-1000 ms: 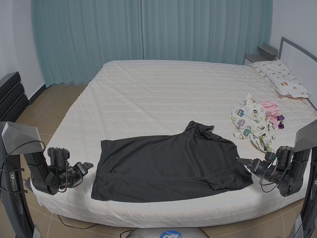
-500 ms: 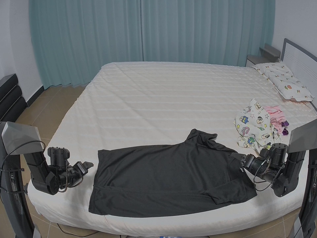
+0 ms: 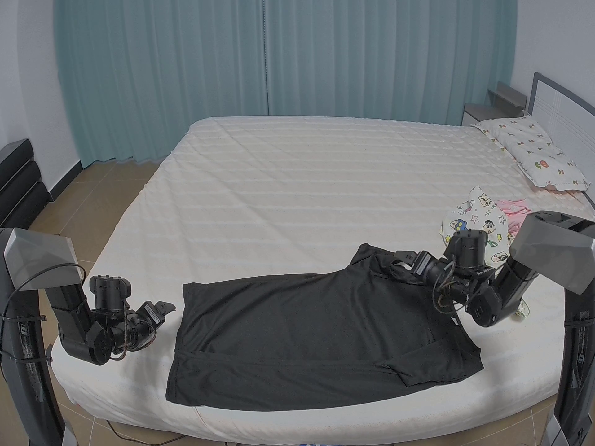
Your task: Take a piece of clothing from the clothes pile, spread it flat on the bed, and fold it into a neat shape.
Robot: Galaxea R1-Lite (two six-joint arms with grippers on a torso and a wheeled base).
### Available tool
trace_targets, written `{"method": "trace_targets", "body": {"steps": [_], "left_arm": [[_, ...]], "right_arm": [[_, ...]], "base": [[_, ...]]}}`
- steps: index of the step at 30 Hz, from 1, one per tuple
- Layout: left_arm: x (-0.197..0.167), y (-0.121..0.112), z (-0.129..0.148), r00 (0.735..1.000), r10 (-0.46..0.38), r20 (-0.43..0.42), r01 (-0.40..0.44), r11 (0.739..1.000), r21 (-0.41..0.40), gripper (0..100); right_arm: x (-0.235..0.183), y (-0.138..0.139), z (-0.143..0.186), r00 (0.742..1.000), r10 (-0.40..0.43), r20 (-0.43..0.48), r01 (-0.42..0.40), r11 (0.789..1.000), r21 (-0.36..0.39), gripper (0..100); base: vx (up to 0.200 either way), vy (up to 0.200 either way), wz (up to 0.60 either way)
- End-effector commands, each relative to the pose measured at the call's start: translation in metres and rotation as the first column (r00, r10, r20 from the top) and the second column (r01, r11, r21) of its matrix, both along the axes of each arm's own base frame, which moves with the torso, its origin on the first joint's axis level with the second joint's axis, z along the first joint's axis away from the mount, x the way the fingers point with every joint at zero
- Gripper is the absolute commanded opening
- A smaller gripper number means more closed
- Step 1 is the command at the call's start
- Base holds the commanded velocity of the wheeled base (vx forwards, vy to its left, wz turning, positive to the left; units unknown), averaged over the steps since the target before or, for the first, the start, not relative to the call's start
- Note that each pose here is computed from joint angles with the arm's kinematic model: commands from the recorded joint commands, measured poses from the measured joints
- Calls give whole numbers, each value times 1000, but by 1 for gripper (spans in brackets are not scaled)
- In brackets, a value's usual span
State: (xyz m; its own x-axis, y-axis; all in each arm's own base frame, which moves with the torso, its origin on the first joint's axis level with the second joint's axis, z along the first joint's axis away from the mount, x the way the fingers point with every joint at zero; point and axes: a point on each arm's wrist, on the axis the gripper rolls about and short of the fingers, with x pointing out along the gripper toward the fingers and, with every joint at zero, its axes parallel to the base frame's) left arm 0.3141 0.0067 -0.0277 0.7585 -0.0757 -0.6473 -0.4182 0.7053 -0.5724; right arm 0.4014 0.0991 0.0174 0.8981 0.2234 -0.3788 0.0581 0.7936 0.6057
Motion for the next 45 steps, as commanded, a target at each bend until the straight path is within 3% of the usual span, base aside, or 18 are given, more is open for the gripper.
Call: {"method": "trace_targets", "body": {"steps": [1, 8, 15, 16, 21, 29, 36, 45], "left_arm": [[1, 0, 0, 1000, 12, 4, -12, 1000, -23, 100], [3, 0, 1, 1000, 29, 9, -28, 999, -41, 100], [4, 0, 1, 1000, 28, 10, -28, 999, -43, 100], [4, 1, 1, 999, 30, 12, -29, 999, -43, 100], [4, 0, 1, 1000, 28, 10, -28, 999, -43, 100], [4, 1, 1, 999, 31, 10, -30, 999, -44, 100], [4, 1, 1, 1000, 30, 10, -29, 999, -43, 100], [3, 0, 1, 1000, 28, 9, -28, 999, -43, 100]], "right_arm": [[39, 16, -28, 999, -37, -29, 37, 999, -26, 100], [54, 19, -42, 997, -41, -63, 39, 999, -33, 100], [70, 15, -51, 997, -69, -40, 67, 997, -36, 100], [71, 14, -53, 997, -71, -41, 69, 997, -38, 0], [80, 1, -59, 995, -98, -35, 97, 994, -44, 0], [88, -13, -31, 993, -110, 43, 112, 993, -45, 0], [101, -10, -14, 990, -69, 122, 72, 997, -22, 0], [112, -8, -28, 977, 1, 212, 14, 998, -67, 0]], "base": [[0, 0, 0], [0, 0, 0], [0, 0, 0], [0, 0, 0], [0, 0, 0], [0, 0, 0], [0, 0, 0], [0, 0, 0]]}}
